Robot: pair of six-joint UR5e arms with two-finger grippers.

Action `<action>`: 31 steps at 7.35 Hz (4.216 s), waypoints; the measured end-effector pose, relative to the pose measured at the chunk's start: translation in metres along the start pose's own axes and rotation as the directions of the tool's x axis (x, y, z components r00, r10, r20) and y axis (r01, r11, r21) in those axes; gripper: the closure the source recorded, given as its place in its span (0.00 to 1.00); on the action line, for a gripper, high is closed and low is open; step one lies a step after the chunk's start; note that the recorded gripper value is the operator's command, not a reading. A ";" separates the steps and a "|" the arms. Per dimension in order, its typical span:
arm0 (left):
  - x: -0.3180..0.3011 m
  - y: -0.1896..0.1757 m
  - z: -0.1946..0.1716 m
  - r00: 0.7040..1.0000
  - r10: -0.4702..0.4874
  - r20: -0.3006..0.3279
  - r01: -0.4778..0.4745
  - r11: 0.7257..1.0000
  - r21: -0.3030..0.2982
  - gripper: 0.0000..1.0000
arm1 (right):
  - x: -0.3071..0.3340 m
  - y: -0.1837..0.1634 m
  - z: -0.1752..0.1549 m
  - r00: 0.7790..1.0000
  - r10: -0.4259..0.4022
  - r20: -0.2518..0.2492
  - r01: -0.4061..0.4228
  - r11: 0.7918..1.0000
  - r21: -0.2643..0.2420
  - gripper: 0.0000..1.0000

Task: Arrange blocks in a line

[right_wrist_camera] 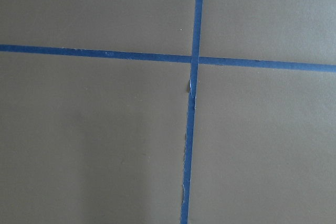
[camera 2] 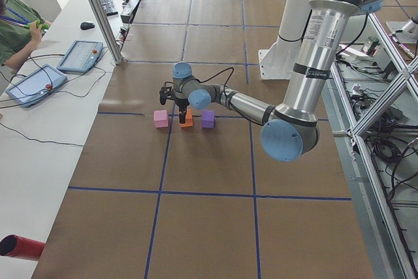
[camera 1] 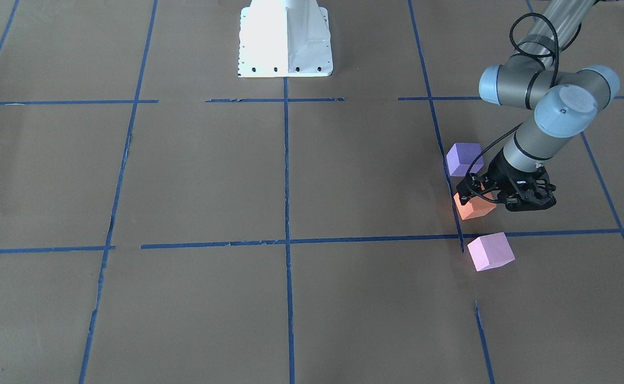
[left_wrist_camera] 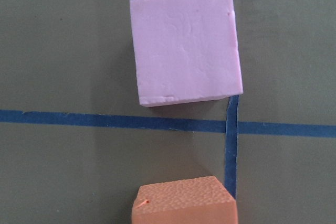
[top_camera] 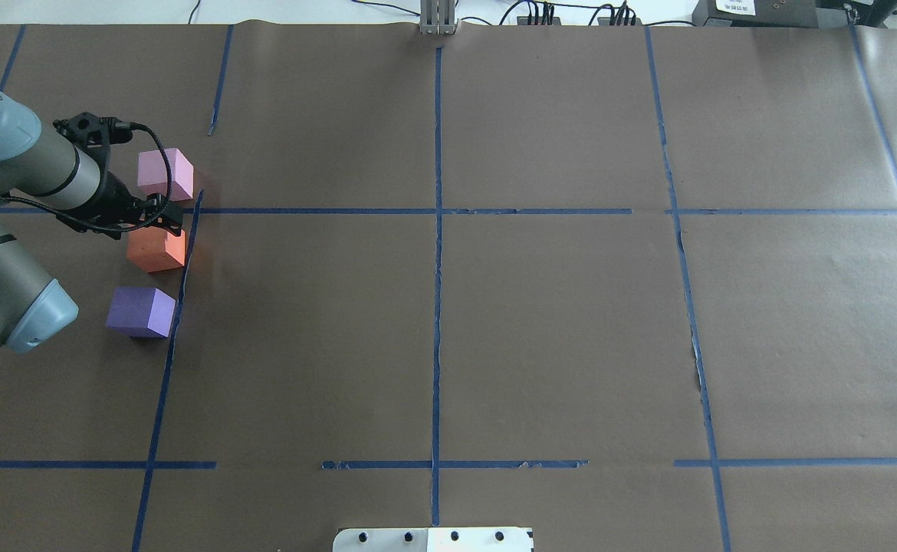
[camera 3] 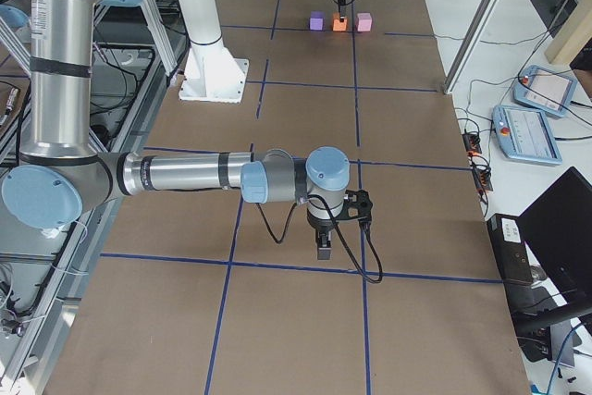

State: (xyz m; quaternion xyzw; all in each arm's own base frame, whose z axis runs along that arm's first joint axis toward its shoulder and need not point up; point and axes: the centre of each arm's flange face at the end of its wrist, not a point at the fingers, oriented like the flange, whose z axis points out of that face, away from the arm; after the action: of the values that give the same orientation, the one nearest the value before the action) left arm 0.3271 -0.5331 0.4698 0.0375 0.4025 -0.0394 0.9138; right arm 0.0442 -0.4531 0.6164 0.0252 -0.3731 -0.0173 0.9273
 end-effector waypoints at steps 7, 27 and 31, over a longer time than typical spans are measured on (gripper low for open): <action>-0.005 -0.025 -0.088 0.988 0.149 -0.031 -0.144 0.980 0.134 0.00 | 0.000 0.000 0.000 1.000 0.000 0.000 0.000 1.000 0.000 0.00; -0.417 -0.009 -0.156 0.984 0.170 0.048 -0.162 0.978 -0.135 0.00 | 0.000 0.000 0.000 1.000 0.000 0.000 0.000 1.000 0.000 0.00; -0.416 -0.009 -0.157 0.984 0.169 0.049 -0.162 0.978 -0.134 0.00 | 0.000 0.000 0.000 1.000 0.000 0.000 0.000 1.000 0.000 0.00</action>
State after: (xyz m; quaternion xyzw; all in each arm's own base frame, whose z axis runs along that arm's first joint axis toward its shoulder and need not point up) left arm -0.0690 -0.5090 0.6706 0.0102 0.3722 0.0620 0.9260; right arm 0.0442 -0.4531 0.6163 0.0252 -0.3732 -0.0173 0.9273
